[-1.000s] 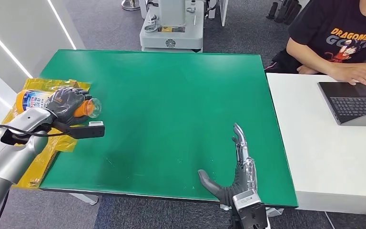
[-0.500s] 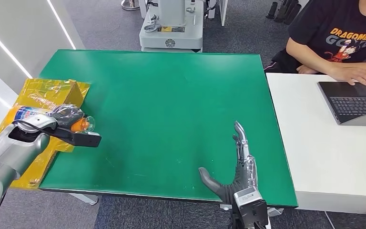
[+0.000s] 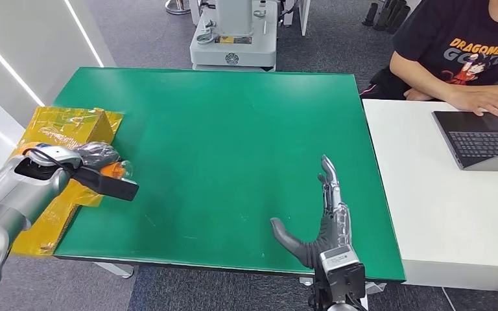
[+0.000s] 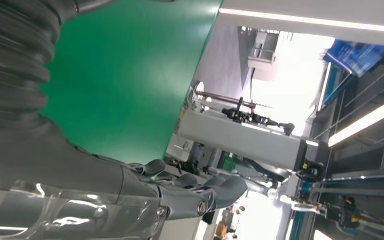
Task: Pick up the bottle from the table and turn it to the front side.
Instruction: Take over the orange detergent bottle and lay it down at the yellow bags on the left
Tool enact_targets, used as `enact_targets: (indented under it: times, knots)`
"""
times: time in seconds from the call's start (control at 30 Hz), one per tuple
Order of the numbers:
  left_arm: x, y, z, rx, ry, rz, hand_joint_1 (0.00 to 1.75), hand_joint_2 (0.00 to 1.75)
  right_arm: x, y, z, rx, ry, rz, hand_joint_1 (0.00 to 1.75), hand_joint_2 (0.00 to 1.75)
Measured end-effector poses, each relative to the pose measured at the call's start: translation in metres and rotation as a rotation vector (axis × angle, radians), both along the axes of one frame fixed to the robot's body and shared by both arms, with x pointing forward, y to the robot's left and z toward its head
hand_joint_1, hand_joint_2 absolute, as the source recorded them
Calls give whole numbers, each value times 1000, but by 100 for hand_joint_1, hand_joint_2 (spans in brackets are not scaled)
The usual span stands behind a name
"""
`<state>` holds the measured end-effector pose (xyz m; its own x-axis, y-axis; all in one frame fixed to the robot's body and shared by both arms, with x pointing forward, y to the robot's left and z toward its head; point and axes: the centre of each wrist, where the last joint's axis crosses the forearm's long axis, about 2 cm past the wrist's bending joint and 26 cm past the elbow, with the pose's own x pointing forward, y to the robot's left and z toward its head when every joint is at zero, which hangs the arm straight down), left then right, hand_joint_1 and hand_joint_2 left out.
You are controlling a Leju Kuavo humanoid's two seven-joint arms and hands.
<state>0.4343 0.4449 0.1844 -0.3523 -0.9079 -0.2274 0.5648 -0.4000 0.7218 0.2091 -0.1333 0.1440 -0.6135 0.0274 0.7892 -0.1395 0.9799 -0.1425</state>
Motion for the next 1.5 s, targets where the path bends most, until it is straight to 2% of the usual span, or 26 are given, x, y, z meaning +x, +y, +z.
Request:
enact_targets:
  times: [0.13, 0.47, 0.9, 0.97, 1.03, 1.1, 1.5]
  knots:
    - [4, -12, -1, -9, 24, -20, 175, 175, 2, 3, 5, 0, -6, 5, 0, 175]
    - [4, -36, -18, -4, 61, -36, 175, 175, 3, 8, 13, 1, -23, 0, 0, 175]
    - [-14, -32, -48, 63, 99, 41, 174, 175, 0, 9, 20, -6, -32, -8, 0, 175]
    - [-17, -28, -51, 73, 90, 51, 95, 175, -1, 9, 21, -7, -30, -8, 0, 175]
    - [-19, -25, -53, 79, 68, 55, 9, 175, -1, 9, 21, -8, -28, -4, 0, 175]
    - [-21, -22, -54, 89, 35, 57, 0, 175, -2, 9, 22, -9, -25, 6, 0, 175]
    - [-26, -20, -61, 124, -49, 77, 0, 175, -1, 14, 25, -9, -25, 36, 0, 175]
